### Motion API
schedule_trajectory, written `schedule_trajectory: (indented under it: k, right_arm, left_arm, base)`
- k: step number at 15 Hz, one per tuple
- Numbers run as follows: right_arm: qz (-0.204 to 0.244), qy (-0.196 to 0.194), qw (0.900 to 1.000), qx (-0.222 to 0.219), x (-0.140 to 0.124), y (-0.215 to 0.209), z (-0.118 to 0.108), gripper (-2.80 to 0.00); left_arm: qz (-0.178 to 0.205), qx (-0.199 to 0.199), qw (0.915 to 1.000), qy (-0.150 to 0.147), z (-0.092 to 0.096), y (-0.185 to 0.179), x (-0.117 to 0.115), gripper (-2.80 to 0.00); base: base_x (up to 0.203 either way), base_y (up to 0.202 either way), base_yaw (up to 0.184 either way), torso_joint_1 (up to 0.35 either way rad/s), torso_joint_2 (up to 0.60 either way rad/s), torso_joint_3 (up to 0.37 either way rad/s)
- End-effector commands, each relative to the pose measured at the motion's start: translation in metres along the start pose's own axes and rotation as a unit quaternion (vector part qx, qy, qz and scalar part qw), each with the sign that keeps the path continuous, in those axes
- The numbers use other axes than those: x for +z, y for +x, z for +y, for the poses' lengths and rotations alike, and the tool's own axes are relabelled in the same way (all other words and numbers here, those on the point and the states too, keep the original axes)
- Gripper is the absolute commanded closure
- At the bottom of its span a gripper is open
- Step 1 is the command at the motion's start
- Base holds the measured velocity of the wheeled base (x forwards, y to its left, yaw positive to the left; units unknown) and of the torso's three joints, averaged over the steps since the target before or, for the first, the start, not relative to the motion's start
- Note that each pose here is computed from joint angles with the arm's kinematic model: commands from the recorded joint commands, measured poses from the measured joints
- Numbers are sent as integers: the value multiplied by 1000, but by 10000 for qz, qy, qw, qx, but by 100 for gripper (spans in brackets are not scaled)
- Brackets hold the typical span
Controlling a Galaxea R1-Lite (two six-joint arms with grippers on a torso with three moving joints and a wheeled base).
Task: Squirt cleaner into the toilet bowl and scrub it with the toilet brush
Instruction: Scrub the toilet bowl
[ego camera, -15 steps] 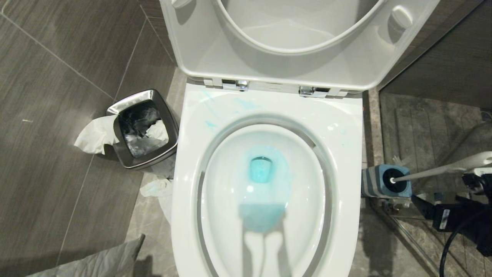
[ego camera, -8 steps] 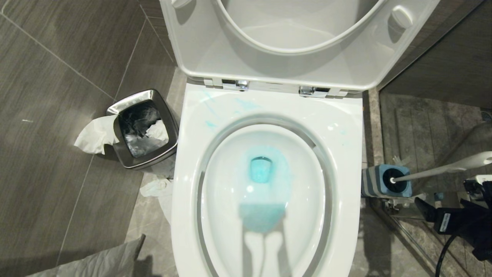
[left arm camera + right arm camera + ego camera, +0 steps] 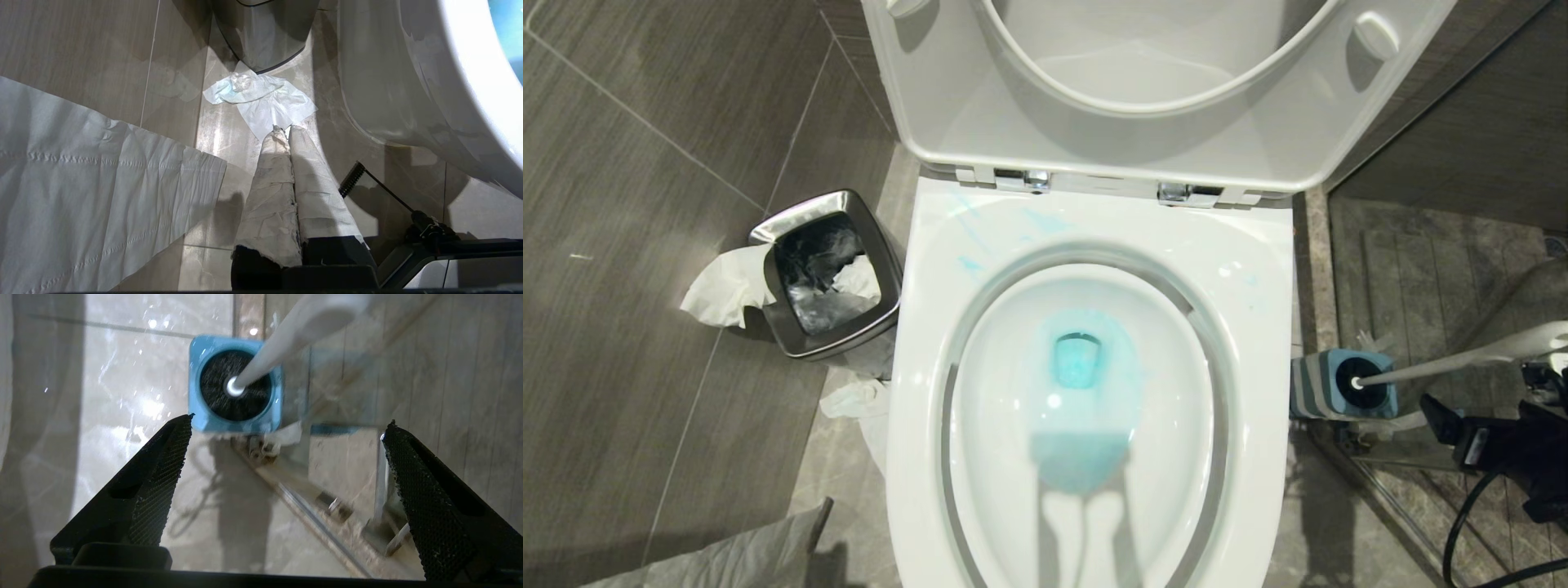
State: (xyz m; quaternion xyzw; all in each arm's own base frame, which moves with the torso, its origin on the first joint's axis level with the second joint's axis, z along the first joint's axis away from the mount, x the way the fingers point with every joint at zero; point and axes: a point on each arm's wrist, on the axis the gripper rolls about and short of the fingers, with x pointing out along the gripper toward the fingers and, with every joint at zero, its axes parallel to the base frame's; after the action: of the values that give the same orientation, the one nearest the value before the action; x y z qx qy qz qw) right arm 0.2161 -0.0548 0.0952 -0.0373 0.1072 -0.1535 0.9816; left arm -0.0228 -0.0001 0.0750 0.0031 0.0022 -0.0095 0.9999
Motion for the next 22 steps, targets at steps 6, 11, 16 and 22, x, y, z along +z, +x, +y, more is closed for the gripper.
schedule_trajectory:
  k: [6,11,16,22]
  right_arm:
    - [-396,-157,9991,-36,11,26,0,-280]
    - [-603,-326,9976,-30,20,41,2,-280]
    - [-655,-318,9973,-28,21,50,3,-280]
    - [-741,-327,9967,-40,23,64,4,-280]
  left_arm:
    - [9,3,10000,0,0,0,0,0]
    - [9,3,10000,0,0,0,0,0]
    - [9,3,10000,0,0,0,0,0]
    - [8,-5,10000,0,0,0,0,0]
  base:
    - [0,0,0,0,0,0]
    - [0,0,0,0,0,0]
    - [0,0,0,0,0,0]
    - [0,0,0,0,0,0]
